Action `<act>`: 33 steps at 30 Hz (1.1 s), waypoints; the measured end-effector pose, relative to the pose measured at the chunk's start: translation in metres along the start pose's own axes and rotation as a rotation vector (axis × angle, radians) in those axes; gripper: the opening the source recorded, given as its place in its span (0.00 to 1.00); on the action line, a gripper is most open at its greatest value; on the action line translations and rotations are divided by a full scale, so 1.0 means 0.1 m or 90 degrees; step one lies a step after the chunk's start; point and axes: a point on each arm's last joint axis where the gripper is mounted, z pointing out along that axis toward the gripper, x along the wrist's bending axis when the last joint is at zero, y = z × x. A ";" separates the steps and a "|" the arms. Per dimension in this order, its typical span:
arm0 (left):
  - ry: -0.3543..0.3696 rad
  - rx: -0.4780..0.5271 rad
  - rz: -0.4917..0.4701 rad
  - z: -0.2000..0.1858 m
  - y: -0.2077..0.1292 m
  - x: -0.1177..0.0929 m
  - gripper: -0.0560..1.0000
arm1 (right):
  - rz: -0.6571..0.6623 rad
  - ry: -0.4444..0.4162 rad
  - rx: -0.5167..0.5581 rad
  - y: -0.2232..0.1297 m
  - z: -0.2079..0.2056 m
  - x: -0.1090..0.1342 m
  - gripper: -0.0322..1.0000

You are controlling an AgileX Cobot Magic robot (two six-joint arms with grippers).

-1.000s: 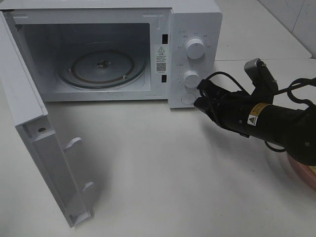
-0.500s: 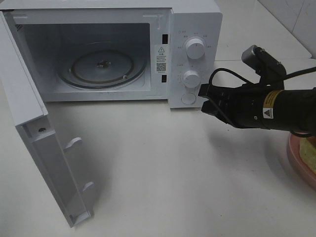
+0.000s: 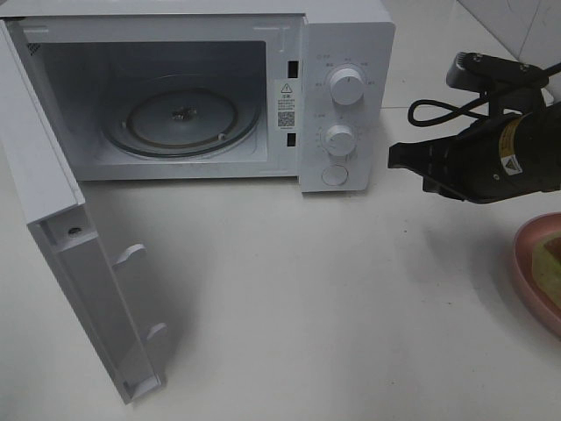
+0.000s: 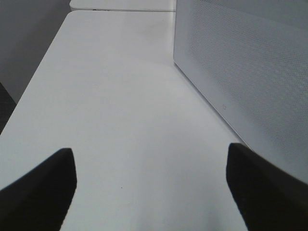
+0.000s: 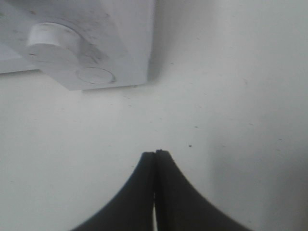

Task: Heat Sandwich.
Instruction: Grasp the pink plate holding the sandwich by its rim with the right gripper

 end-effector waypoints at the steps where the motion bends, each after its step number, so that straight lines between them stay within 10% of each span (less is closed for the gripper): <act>1: 0.000 0.000 0.000 0.00 0.00 0.00 0.81 | -0.009 -0.027 0.009 0.02 0.00 -0.03 0.04; 24: 0.000 0.000 0.000 0.00 0.00 0.00 0.81 | -0.107 -0.028 0.238 0.63 -0.35 -0.06 0.04; 33: 0.000 0.000 0.000 0.00 0.00 0.00 0.81 | -0.145 -0.037 0.309 0.61 -0.43 -0.08 0.21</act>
